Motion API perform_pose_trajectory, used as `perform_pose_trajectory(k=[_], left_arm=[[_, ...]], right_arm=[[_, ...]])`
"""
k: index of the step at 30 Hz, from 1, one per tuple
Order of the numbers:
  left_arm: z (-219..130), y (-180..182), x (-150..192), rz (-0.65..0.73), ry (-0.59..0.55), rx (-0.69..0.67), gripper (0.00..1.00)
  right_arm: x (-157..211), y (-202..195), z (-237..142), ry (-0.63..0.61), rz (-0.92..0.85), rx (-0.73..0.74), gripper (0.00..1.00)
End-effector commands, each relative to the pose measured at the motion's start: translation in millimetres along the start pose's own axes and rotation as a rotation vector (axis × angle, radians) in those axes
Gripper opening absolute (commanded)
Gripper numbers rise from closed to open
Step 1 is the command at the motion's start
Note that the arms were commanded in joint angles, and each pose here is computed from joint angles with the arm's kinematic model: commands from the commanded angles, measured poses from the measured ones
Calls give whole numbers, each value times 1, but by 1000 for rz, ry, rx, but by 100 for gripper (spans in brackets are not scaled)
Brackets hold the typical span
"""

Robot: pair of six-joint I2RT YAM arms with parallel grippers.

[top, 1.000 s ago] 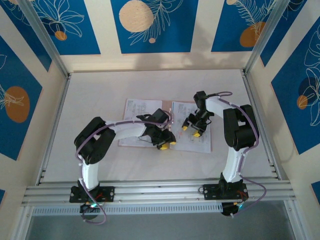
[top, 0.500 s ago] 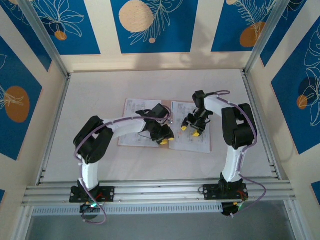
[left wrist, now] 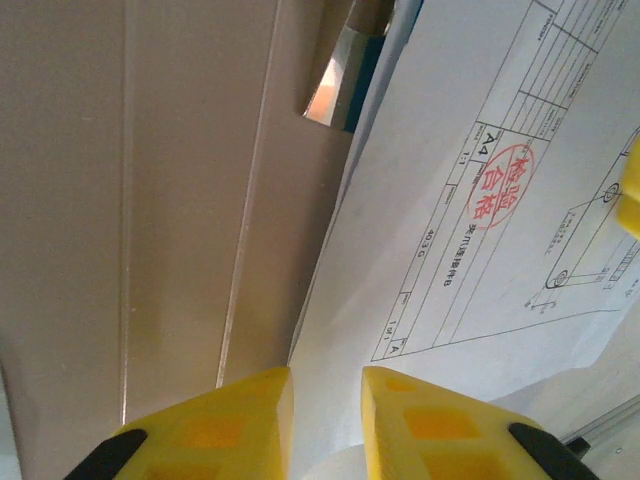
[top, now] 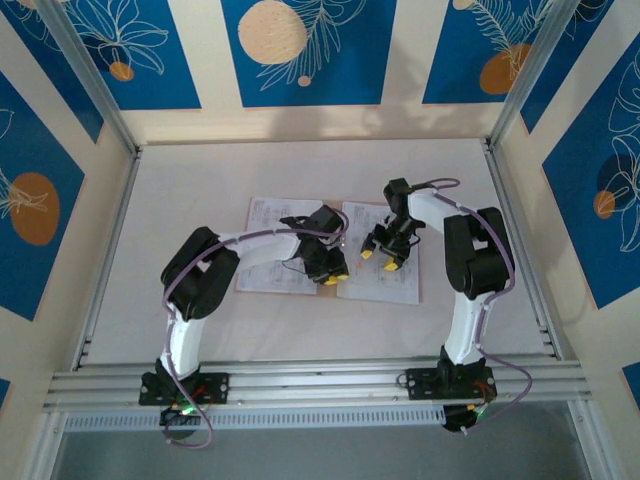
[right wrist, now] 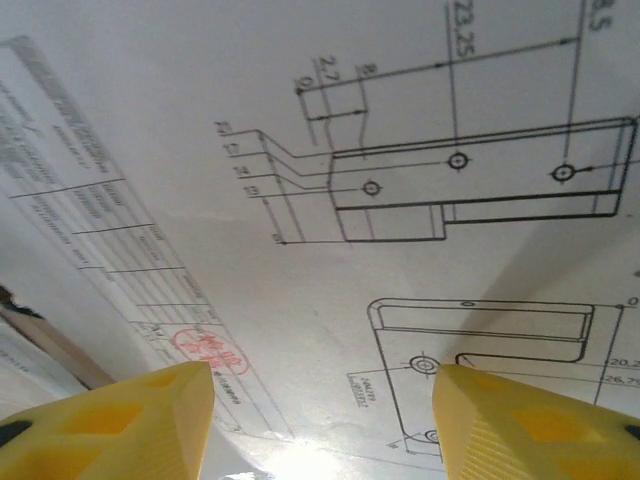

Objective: Put the files into the folder

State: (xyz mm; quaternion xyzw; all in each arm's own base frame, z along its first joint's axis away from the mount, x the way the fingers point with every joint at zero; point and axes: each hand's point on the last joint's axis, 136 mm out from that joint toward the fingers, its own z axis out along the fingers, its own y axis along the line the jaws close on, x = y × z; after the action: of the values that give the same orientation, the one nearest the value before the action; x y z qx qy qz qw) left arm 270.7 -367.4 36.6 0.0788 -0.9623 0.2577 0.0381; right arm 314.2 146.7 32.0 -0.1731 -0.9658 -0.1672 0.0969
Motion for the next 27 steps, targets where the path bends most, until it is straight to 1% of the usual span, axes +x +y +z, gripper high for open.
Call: perform_pose_trajectory(k=[1,5,10,15,20,27], left_arm=[[1,8,-6,1,-7,-27,23],[-1,7,-5,3,-11,-24,23],[-3,7,-4,4,-11,-21,24],[-3,7,-5,1,-15,-17,24],[-5,6,-5,-1,-22,-13,24],[-11,8,-1,-5,-26,-11,25]], right_arm=[[-4,20,-32,-69,-18,-63,61],[-16,24,-37,-94,-2,-73,61],[-47,21,-36,-125,54,-65,60],[-69,15,-24,-109,88,-41,60],[-75,14,-11,-84,90,-34,59],[-75,16,-3,-61,84,-35,59]])
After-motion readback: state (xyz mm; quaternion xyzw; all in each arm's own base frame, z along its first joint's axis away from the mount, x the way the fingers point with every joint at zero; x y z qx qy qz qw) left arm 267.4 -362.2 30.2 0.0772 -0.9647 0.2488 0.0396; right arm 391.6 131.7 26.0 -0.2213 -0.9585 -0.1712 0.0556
